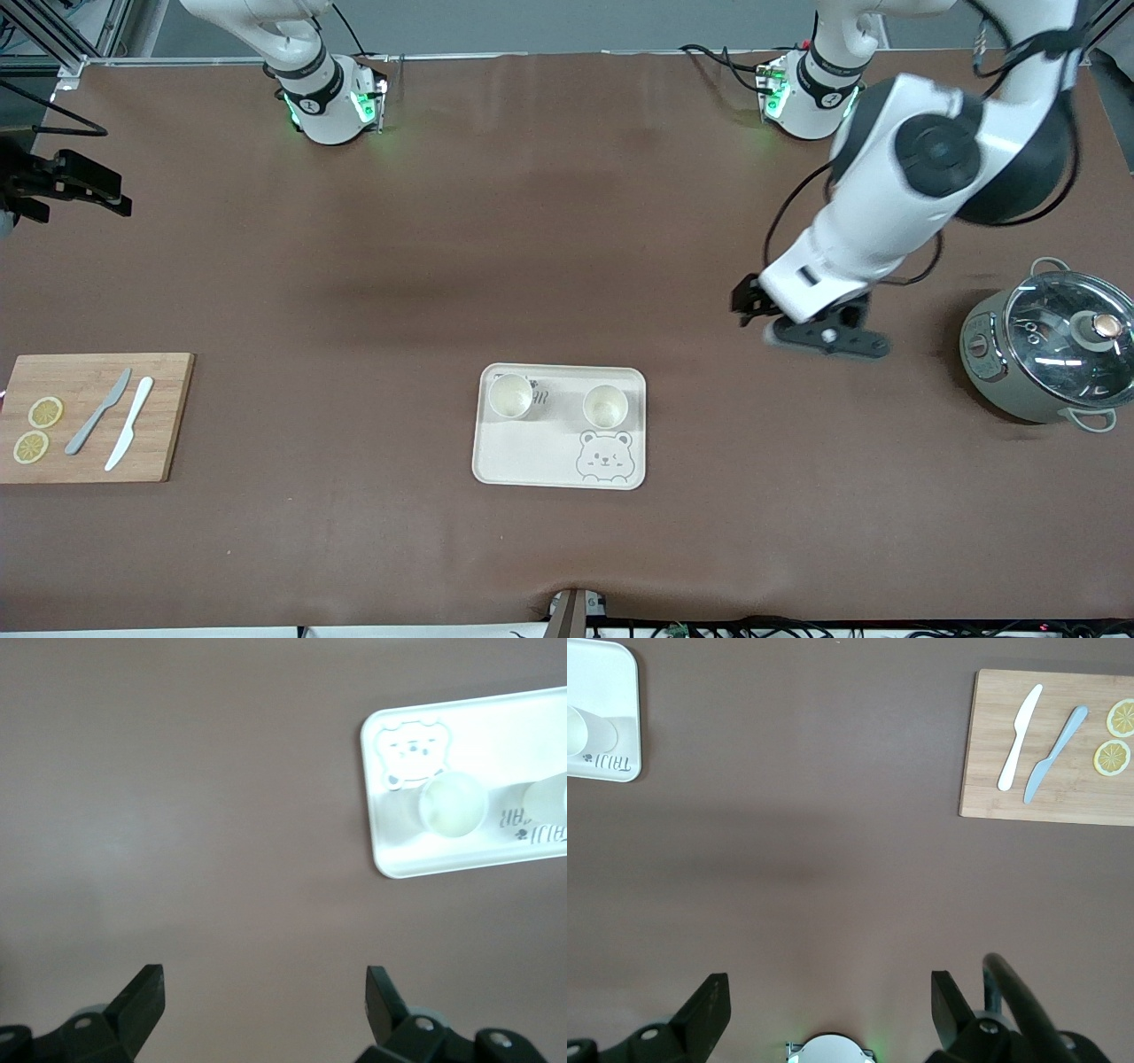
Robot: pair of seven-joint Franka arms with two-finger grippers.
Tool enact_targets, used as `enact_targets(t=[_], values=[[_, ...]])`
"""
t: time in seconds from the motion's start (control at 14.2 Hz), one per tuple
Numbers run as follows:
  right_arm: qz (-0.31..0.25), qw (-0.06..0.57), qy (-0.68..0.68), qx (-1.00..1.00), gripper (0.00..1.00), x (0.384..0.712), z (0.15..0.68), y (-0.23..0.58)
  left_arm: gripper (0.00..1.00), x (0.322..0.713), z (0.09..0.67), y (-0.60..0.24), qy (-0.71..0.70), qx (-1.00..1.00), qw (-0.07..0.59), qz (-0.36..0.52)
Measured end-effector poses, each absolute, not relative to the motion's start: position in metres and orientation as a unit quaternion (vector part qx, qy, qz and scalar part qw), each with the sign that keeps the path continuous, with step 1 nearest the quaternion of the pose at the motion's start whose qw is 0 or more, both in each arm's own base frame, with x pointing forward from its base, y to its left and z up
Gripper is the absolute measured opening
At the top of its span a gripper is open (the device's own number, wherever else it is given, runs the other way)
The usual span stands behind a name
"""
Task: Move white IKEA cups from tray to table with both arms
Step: 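Move the left gripper over the white paper cup on the tray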
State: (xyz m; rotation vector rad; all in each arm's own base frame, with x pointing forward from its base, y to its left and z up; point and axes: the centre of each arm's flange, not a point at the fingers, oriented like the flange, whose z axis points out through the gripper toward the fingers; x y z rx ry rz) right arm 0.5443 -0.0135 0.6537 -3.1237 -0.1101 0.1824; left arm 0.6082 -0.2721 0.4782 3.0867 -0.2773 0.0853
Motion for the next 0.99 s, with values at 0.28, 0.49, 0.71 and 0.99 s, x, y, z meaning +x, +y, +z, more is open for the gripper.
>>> enact_targets(t=[0.28, 0.49, 0.71, 0.99], values=[[0.061, 0.006, -0.034, -0.998, 1.00, 0.544, 0.653, -0.014, 1.00, 0.640, 0.428, -0.321, -0.079, 0.997, 0.024, 0.008], [0.061, 0.006, -0.035, -0.997, 1.00, 0.545, 0.652, -0.013, 1.00, 0.653, 0.393, -0.350, -0.079, 0.997, 0.005, 0.010], [0.061, 0.007, -0.035, -0.998, 1.00, 0.545, 0.652, -0.013, 1.00, 0.654, 0.376, -0.383, -0.073, 0.997, 0.005, 0.018], [0.061, 0.009, -0.036, -0.997, 1.00, 0.545, 0.652, -0.012, 1.00, 0.661, 0.340, -0.395, -0.064, 0.997, 0.013, 0.029]])
